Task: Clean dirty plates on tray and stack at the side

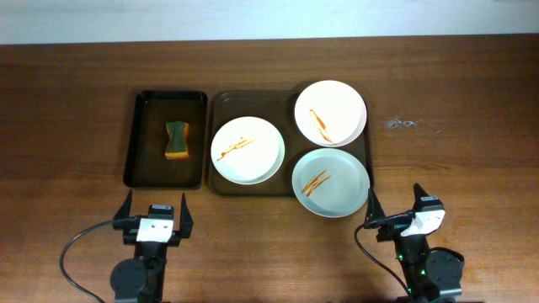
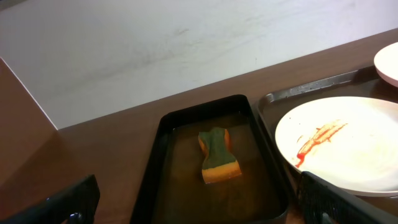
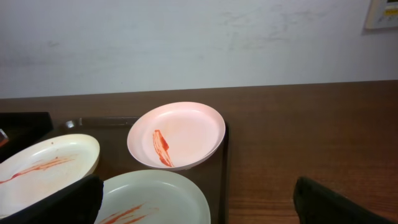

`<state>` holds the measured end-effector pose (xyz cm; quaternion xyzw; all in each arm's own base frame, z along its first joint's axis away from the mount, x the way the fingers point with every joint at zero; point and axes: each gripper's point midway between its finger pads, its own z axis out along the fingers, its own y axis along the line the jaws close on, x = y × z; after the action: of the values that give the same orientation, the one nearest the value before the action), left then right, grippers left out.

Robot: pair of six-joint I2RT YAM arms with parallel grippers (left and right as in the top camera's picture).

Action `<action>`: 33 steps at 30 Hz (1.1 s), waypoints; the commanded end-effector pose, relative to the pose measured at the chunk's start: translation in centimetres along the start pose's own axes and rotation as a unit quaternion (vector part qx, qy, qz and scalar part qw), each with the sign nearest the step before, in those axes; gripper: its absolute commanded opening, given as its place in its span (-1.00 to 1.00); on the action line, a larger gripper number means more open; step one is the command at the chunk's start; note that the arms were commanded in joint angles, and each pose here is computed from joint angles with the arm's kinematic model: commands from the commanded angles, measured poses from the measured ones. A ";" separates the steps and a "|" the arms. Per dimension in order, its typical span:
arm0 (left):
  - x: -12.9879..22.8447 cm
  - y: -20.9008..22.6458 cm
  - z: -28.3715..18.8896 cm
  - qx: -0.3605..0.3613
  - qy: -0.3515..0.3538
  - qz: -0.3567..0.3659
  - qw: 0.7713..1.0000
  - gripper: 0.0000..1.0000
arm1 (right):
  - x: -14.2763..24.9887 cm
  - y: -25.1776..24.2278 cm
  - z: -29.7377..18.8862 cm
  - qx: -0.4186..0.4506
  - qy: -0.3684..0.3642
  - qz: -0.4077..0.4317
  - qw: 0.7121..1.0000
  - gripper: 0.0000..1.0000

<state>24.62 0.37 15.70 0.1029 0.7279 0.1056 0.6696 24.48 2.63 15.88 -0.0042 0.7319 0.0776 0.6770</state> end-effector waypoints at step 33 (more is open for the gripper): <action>-7.2 -3.2 -1.3 0.141 -0.059 -0.048 0.987 0.99 | -6.2 4.3 -1.5 -0.105 -0.016 0.001 0.994 0.97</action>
<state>24.27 -3.22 18.47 0.1456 0.7052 0.0070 0.6938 23.61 5.44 18.00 -0.0613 0.7287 0.1386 0.6679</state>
